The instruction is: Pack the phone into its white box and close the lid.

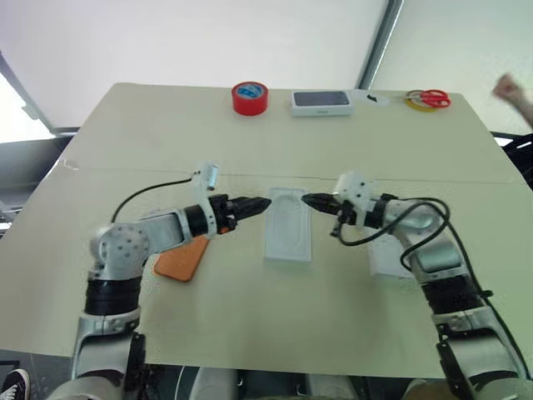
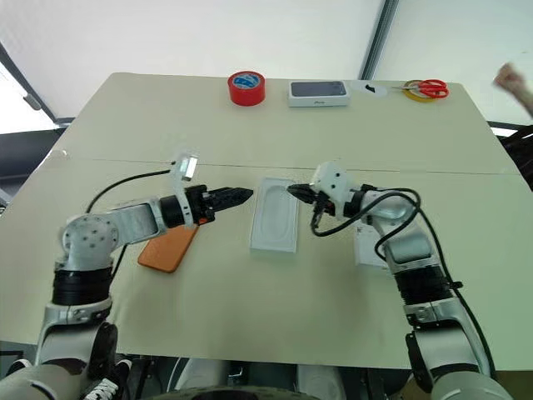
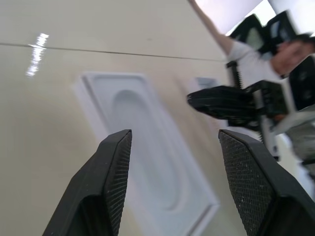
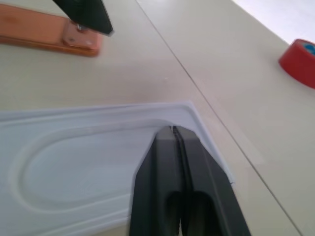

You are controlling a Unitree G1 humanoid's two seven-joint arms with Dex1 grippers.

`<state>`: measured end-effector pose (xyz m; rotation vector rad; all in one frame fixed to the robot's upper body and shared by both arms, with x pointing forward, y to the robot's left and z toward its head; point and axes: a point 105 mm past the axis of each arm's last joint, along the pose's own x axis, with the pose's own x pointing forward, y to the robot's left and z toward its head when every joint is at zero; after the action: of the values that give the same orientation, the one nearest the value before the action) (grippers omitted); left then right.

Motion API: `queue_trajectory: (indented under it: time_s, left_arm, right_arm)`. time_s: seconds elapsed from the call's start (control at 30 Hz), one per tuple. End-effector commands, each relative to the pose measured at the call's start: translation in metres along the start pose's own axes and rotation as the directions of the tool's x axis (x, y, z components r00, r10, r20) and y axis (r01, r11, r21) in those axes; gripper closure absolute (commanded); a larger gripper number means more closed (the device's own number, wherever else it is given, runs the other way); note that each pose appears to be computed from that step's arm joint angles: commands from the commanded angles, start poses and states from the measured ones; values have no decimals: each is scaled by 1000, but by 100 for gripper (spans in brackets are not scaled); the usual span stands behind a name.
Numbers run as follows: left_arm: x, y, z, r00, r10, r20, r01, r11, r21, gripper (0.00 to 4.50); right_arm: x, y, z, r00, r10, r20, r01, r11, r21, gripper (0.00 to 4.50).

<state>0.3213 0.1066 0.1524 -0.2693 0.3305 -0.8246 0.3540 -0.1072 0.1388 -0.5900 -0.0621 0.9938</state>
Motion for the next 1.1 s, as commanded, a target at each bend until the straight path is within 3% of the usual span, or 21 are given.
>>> queue_trajectory:
  time_s: [0.03,0.1,0.23,0.3,0.37,0.5,0.6,0.77,0.87,1.1]
  left_arm:
    - [-20,-7,16,992,-27,121,-26,907,421,156]
    - [-32,-1,29,974,-23,225,-55,940,337,156]
    - [-57,10,46,940,-8,341,-134,911,390,156]
    - [-76,23,65,893,42,447,-215,915,342,156]
    - [-89,26,69,882,39,470,-219,917,334,156]
    - [-93,41,26,953,102,286,-219,885,411,156]
    - [-97,43,12,958,119,259,-213,903,372,156]
    - [-101,51,-1,963,186,194,-236,931,280,156]
    - [-112,60,-12,973,209,94,-221,964,145,156]
    - [-156,87,-30,963,252,-91,-252,968,13,156]
  right_arm:
    - [8,-1,-4,998,3,-59,-11,990,-138,447]
    - [12,-1,-2,999,16,-47,-22,991,-131,447]
    - [20,9,-1,996,72,-61,-83,978,-193,447]
    - [21,31,-12,979,171,-113,-194,952,-236,447]
    - [18,49,-19,953,260,-156,-293,921,-257,447]
    - [14,65,-16,921,353,-166,-384,897,-219,447]
    - [16,64,-10,921,358,-151,-385,894,-227,447]
    - [30,33,6,974,210,-82,-225,937,-268,447]
    - [40,18,33,990,137,33,-127,967,-222,447]
    - [72,32,78,983,123,138,-91,972,-216,447]
